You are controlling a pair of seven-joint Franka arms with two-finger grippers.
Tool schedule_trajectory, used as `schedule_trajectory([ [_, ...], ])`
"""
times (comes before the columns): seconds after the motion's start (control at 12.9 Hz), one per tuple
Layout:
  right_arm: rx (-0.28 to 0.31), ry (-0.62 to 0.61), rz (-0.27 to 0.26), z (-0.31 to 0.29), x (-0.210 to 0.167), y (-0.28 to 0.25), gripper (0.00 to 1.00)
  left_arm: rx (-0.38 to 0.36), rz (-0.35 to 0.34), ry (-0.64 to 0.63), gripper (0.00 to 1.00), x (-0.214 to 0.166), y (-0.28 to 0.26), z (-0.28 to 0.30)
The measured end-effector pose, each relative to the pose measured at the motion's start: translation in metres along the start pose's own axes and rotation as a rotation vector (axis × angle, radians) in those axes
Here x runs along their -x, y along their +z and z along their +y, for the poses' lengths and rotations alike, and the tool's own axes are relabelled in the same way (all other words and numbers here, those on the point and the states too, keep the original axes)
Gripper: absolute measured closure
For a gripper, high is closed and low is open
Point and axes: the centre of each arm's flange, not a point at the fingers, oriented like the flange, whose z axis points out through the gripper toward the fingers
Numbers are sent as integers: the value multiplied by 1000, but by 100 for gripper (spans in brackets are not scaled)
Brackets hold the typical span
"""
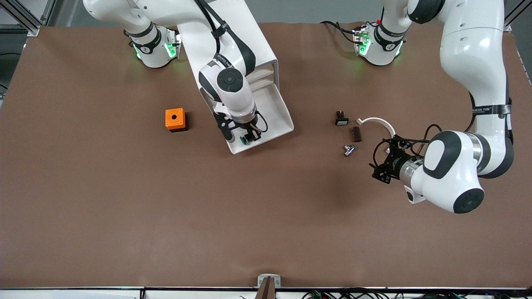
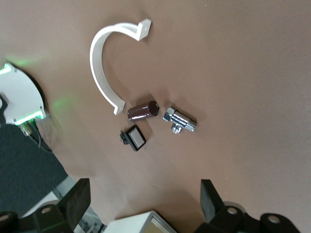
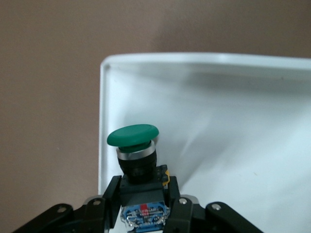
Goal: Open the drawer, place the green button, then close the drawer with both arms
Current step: 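Release the button and withdraw the right gripper while the left gripper draws back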
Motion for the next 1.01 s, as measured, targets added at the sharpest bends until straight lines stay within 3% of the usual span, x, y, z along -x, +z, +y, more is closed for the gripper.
schedule_trajectory([
  [0.15, 14, 23, 6, -15, -18, -17, 32, 5, 21, 15, 0, -4, -2, -1],
  [0.39, 59, -38, 8, -40, -53, -63, 0, 18, 47, 63, 0, 4, -7, -2],
  [0.62, 73, -192, -4, -60, -153, -131, 0, 8, 73, 136, 0, 31, -3, 3],
  [1.01, 96, -532, -42, -27, -323, -199, 0, 26, 145, 390, 0, 69, 23, 29],
])
